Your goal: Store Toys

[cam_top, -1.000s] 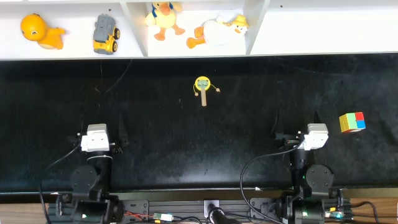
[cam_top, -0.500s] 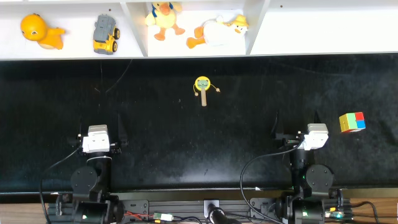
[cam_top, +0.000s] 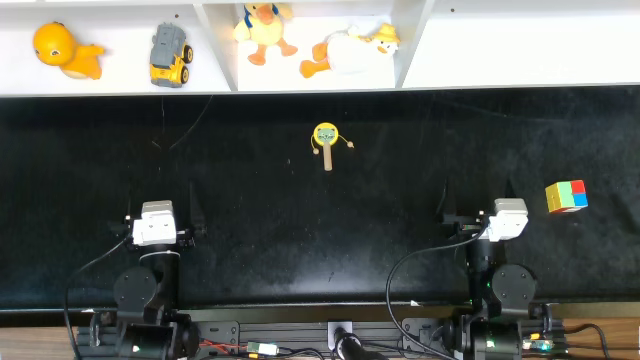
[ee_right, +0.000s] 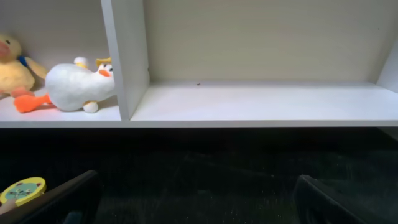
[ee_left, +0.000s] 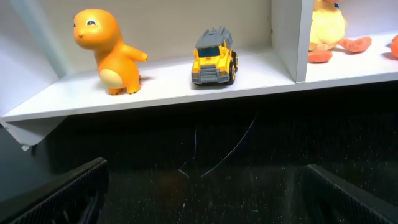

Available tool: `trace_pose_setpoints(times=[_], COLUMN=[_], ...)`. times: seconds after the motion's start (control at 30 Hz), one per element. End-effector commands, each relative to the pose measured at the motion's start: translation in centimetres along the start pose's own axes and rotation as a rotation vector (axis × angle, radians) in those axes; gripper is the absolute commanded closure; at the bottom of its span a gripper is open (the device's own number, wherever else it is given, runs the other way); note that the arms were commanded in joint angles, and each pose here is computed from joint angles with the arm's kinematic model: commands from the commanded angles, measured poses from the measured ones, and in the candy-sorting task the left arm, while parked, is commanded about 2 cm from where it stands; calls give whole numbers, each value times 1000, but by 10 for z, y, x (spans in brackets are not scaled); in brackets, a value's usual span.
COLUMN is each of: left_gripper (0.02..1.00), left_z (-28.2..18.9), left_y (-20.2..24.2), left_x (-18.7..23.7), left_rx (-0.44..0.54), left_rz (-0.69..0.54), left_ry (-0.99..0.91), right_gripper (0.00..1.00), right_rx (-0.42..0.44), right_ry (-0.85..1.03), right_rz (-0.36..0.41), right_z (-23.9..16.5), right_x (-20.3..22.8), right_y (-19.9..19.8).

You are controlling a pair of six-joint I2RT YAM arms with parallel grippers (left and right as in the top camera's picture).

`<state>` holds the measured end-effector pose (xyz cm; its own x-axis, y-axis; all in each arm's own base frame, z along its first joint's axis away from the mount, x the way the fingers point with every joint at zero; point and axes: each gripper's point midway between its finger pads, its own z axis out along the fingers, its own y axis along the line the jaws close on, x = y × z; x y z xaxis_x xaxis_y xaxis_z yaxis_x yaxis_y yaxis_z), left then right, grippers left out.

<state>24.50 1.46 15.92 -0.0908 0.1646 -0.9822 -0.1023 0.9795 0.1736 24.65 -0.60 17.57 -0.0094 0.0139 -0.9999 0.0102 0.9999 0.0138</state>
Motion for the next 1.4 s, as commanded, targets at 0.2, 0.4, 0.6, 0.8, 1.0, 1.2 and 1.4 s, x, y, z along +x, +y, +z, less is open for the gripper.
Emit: trace_pose_setpoints(times=[0.2,0.4,0.6,0.8,1.0,1.2,1.4], left_gripper=[20,20,20,20,20,20,20], left_z=[0,0,0,0,0,0,0], left_y=[2,2,2,2,2,2,2], left_x=[-1,-1,-1,-1,-1,-1,-1], left_rx=[-13,-13,-13,-13,-13,-13,-13], left_rz=[12,12,12,12,12,12,12], left_ry=[-9,-9,-9,-9,-9,-10,-9], right_gripper=[5,5,5,7,5,5,5], right_rx=[-2,-2,-54,-3,14,48,61], right_ry=[2,1,29,100,144,188,253], right_rz=[-2,-2,-2,151,280,360,310], right_z=[0,0,2,5,5,7,14], right_x=[4,4,10,26,33,27,4], right_y=[0,0,13,12,27,41,67])
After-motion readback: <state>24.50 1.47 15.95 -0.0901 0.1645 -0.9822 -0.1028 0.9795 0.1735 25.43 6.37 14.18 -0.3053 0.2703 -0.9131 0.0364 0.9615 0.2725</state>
